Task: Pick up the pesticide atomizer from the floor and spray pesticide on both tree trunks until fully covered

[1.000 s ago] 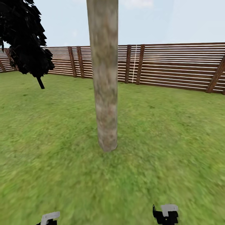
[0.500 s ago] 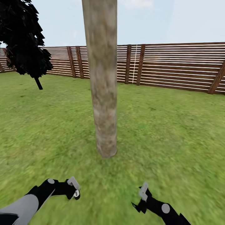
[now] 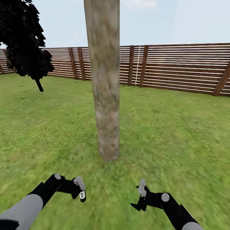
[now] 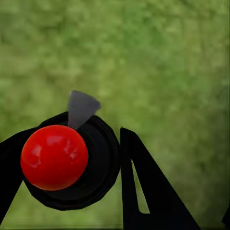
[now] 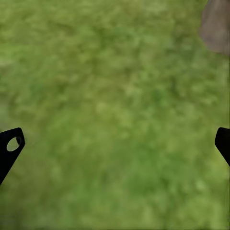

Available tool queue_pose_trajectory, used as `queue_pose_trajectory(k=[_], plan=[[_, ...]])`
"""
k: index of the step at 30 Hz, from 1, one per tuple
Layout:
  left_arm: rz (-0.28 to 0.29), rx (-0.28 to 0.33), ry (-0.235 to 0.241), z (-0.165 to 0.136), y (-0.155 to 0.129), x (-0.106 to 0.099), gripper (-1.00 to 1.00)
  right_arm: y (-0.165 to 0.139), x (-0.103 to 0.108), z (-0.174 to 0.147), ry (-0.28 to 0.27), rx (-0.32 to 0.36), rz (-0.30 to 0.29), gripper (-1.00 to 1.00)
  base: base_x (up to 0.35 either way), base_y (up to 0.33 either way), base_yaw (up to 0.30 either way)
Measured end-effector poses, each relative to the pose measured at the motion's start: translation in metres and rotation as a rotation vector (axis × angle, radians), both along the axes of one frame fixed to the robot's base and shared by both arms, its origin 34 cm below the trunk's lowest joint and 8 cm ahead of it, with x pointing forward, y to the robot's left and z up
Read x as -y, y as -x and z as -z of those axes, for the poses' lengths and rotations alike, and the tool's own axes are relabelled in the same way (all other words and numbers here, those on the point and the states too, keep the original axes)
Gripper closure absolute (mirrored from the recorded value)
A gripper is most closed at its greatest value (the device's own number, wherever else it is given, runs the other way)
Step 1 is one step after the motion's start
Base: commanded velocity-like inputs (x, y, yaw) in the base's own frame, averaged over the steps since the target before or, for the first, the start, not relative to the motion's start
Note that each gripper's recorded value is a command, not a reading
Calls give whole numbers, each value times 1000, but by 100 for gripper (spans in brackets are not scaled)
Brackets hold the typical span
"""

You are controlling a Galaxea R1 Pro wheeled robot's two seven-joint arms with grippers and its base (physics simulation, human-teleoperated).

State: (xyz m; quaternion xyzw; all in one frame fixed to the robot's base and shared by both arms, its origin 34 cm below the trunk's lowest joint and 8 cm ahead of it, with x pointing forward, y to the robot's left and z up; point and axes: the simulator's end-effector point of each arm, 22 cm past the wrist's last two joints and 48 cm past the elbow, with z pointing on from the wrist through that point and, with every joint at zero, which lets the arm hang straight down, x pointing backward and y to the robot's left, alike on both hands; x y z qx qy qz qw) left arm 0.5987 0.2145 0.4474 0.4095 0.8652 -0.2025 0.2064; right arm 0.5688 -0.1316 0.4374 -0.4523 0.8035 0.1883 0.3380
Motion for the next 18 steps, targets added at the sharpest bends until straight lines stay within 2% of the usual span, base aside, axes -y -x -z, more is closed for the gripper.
queue_pose_trajectory(k=[1,4,7,11,14,15,18], plan=[[11,-3,-12,2,2,-2,100,0,-3,-1,-5,0,-1,100,0,0,0],[34,-9,-42,6,7,-7,100,-1,-9,-2,-13,1,-5,100,0,0,0],[45,-10,-50,8,8,-6,100,-1,-18,-6,-29,-5,-25,100,0,0,0],[87,-13,-42,9,12,19,100,11,-49,-16,-83,-42,-108,100,0,0,0],[143,-15,-57,13,18,38,100,16,-68,-20,-85,-38,-162,100,0,0,0],[164,-15,-56,14,21,48,100,18,-77,-24,-79,-27,-196,100,0,0,0],[186,-12,-52,14,23,60,100,23,-91,-28,-83,-22,-241,100,0,0,0]])
